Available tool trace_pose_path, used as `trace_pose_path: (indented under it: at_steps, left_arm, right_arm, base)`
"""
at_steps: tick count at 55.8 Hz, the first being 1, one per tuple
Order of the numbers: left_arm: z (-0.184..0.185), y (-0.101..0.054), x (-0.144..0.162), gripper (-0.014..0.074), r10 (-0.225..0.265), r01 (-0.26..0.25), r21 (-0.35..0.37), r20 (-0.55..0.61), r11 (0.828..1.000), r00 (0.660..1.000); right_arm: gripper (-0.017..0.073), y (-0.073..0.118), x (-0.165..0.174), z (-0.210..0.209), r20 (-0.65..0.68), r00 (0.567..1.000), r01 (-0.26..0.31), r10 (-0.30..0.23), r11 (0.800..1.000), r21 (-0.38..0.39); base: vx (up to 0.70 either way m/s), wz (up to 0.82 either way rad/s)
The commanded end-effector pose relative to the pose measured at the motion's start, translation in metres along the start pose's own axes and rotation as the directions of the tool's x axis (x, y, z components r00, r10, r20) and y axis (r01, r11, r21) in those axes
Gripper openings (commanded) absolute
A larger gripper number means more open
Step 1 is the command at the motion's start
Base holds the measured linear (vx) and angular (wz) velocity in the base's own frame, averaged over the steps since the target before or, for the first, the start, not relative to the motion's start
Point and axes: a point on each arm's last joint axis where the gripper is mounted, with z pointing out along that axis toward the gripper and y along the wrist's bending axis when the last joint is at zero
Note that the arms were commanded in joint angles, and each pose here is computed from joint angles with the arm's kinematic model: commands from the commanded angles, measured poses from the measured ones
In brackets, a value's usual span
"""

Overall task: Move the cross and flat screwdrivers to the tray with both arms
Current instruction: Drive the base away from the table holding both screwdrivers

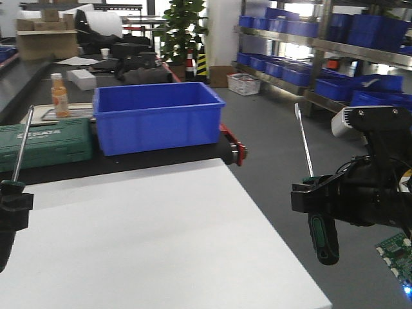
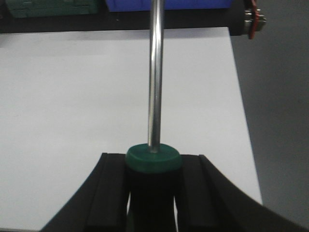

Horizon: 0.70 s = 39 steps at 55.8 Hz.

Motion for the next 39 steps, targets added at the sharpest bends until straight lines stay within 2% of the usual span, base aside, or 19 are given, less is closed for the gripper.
trace_pose_path:
  at_steps: [1, 39]
  left_arm:
    - [-0.0116, -0.0018, -0.0187, -0.0003, -0.014, 0.015, -0.005, 0.136, 1.0, 0.991]
    - [-0.0116, -0.0018, -0.0187, -0.0003, -0.014, 0.015, -0.005, 0.136, 1.0, 0.991]
  right_arm:
    - [-0.0008, 0.0006, -0.0222, -0.0168, 0.15, 0.989, 0.006, -0.007, 1.0, 0.008]
    - [-0.0008, 0.0008, -0.0205, -0.0165, 0.131, 0.991, 0.005, -0.006, 1.0, 0.005]
  base:
    - [-0.16, -0.63]
    - [-0.06, -0.7]
